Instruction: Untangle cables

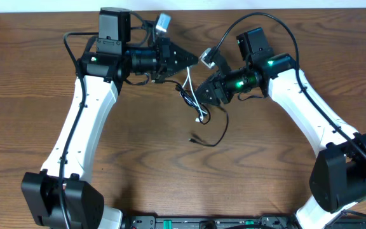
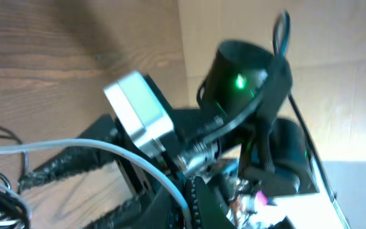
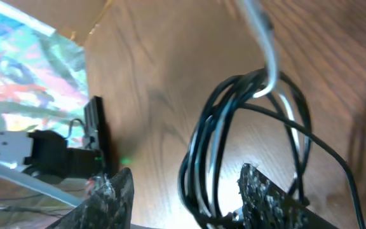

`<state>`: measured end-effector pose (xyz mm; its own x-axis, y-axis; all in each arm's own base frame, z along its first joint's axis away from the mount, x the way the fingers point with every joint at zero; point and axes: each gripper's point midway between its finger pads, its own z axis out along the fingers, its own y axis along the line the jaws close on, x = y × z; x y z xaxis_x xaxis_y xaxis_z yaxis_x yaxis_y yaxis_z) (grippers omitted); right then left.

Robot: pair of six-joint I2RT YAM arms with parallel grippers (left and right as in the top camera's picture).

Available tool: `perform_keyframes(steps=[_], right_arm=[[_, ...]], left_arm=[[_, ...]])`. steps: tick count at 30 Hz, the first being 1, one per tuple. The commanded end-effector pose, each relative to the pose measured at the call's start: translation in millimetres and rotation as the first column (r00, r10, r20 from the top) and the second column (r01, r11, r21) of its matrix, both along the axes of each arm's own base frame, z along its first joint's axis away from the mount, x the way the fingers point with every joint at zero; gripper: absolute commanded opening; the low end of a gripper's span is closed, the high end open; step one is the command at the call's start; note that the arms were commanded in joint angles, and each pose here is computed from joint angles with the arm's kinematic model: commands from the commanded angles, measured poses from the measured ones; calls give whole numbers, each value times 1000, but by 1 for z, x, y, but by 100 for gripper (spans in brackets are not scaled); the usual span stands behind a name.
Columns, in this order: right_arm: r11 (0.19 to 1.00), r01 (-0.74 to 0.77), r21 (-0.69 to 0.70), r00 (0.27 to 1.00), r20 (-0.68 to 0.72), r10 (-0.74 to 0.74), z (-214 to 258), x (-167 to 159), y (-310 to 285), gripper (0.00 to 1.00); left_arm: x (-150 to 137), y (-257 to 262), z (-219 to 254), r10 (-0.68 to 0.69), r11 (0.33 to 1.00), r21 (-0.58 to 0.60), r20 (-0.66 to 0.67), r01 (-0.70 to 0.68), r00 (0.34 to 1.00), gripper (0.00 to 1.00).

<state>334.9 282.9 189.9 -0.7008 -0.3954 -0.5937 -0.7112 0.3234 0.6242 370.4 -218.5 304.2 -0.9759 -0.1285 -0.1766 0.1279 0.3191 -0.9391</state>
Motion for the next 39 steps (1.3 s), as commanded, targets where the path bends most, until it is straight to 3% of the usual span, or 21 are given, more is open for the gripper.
perform_keyframes(steps=[1,3,7,14,21,27,32,39], right_arm=[[996,-69,64,998,-8,70,10,-15,13,45],[1000,-18,1,999,-33,18,1,-11,15,38],[928,239,-284,962,-59,-266,-41,13,2,38],[878,308,-367,935,-57,-351,-75,21,19,35],[803,412,-430,854,-125,-505,-103,34,15,2],[707,454,-543,806,-87,-585,-119,36,-17,1],[630,461,-626,775,-62,-629,-128,32,-45,1],[612,478,-630,750,-71,-658,-129,39,-60,1]], left_arm=[[13,3,0,97,995,12,-93,-96,991,7],[17,3,1,123,992,9,-111,-123,986,8],[22,1,11,137,989,-31,-140,-143,981,7],[20,-4,31,95,988,-107,-143,-111,985,7],[21,-4,35,89,987,-123,-148,-108,985,7],[36,22,53,112,980,-166,-21,-114,993,7],[50,60,48,196,969,-151,-13,-196,980,7],[40,65,11,176,984,-44,20,-175,984,8]])
